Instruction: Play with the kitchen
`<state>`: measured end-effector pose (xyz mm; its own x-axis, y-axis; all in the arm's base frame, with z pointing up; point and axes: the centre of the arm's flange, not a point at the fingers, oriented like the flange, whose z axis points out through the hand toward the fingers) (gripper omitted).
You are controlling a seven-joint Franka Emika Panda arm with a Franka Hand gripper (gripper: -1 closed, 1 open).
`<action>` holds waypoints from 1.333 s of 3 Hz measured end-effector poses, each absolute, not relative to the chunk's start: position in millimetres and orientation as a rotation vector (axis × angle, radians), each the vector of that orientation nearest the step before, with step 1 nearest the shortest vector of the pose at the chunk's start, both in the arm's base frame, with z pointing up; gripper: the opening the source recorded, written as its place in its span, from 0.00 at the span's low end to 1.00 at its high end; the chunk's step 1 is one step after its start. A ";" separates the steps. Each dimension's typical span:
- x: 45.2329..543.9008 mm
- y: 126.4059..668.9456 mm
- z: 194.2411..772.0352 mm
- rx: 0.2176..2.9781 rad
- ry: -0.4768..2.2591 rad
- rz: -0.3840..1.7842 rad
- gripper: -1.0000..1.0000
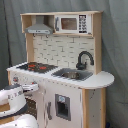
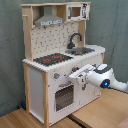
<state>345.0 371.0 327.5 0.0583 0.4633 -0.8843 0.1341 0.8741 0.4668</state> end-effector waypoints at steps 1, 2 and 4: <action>344.0 374.7 329.6 0.516 1.501 0.301 0.00; 343.8 375.3 330.0 0.521 1.500 0.307 1.00; 342.0 379.7 330.9 0.640 1.463 0.444 1.00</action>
